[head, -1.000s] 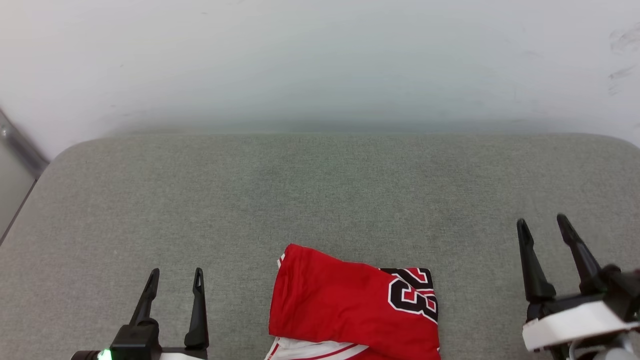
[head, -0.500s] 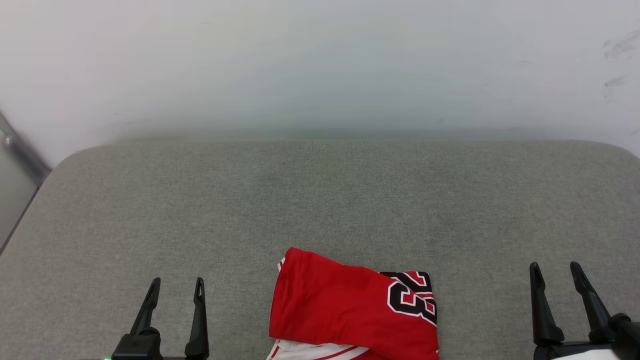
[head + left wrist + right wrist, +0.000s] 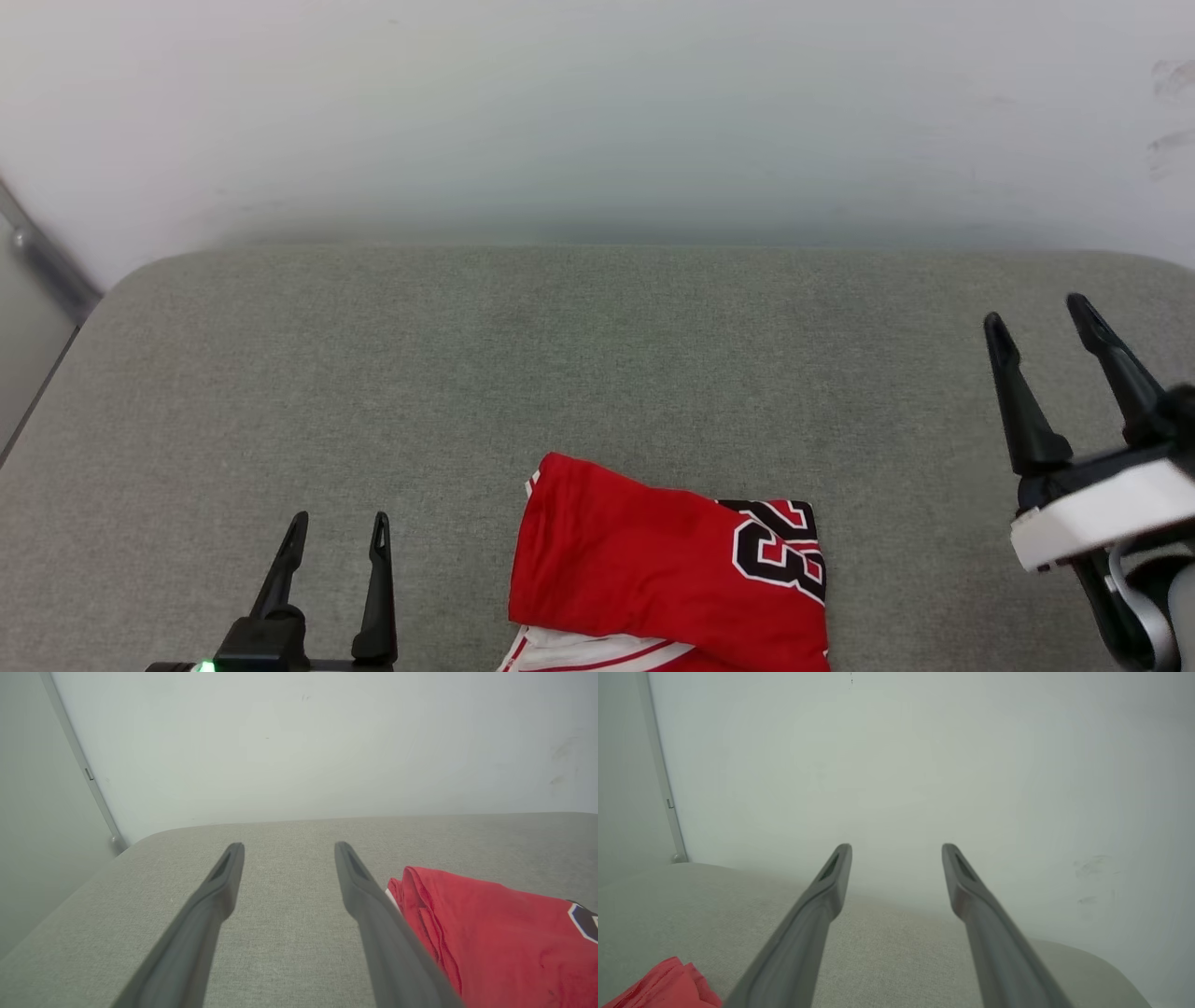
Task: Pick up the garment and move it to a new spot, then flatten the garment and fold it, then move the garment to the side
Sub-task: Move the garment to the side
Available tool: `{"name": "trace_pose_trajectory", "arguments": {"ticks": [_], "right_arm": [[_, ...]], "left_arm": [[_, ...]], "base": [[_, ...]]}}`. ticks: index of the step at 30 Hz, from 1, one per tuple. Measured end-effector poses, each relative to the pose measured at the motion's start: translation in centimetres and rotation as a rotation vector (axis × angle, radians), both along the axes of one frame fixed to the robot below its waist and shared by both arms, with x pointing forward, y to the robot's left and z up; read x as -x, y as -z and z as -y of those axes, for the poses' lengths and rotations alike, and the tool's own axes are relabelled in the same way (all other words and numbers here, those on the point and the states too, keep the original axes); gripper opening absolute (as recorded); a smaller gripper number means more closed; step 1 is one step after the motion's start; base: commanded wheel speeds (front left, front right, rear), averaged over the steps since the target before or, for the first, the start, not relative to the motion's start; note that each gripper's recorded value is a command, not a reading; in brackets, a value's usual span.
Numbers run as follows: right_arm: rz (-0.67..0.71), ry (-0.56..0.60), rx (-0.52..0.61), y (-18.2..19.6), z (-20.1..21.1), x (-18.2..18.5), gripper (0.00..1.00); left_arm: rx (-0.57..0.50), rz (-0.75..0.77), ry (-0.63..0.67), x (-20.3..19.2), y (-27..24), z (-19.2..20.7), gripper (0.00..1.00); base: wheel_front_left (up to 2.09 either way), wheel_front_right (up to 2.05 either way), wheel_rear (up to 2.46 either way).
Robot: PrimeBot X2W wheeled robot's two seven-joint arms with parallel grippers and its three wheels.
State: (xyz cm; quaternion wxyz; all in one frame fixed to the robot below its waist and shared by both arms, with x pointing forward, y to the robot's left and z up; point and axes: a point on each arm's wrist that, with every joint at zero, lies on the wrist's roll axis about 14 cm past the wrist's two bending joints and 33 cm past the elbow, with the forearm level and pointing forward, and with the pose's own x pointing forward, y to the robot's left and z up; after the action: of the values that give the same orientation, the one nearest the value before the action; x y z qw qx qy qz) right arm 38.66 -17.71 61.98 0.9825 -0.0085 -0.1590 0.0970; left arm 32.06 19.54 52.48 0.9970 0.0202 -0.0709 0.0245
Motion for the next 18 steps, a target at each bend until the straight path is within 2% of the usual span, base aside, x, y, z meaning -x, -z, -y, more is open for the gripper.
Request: {"name": "trace_pose_trajectory", "arguments": {"ticks": [3, 6, 11, 14, 18], "right_arm": [[-0.111, -0.093, 0.046, -0.1, -1.8, -1.7, 1.00], [-0.300, -0.180, 0.078, 1.4, -3.4, -2.7, 1.00], [-0.685, -0.271, 0.082, 6.7, -3.9, -2.8, 1.00], [-0.916, -0.340, 0.028, 10.2, -4.7, -1.7, 1.00], [-1.137, -0.374, -0.006, 14.6, -4.7, -0.4, 1.00]], "left_arm": [[0.004, -0.007, -0.001, -0.1, 0.2, -0.1, 1.00], [0.004, -0.014, -0.003, -0.2, 0.4, -0.1, 1.00], [0.005, -0.017, -0.003, -0.7, 0.4, -0.2, 1.00], [0.006, -0.022, -0.005, -1.1, 0.6, -0.3, 1.00], [0.006, -0.023, -0.010, -1.8, 0.6, -0.6, 1.00]], "base": [[0.00, 0.00, 0.00], [0.00, 0.00, 0.00], [0.00, 0.00, 0.00], [0.00, 0.00, 0.00], [0.00, 0.00, 0.00]]}}
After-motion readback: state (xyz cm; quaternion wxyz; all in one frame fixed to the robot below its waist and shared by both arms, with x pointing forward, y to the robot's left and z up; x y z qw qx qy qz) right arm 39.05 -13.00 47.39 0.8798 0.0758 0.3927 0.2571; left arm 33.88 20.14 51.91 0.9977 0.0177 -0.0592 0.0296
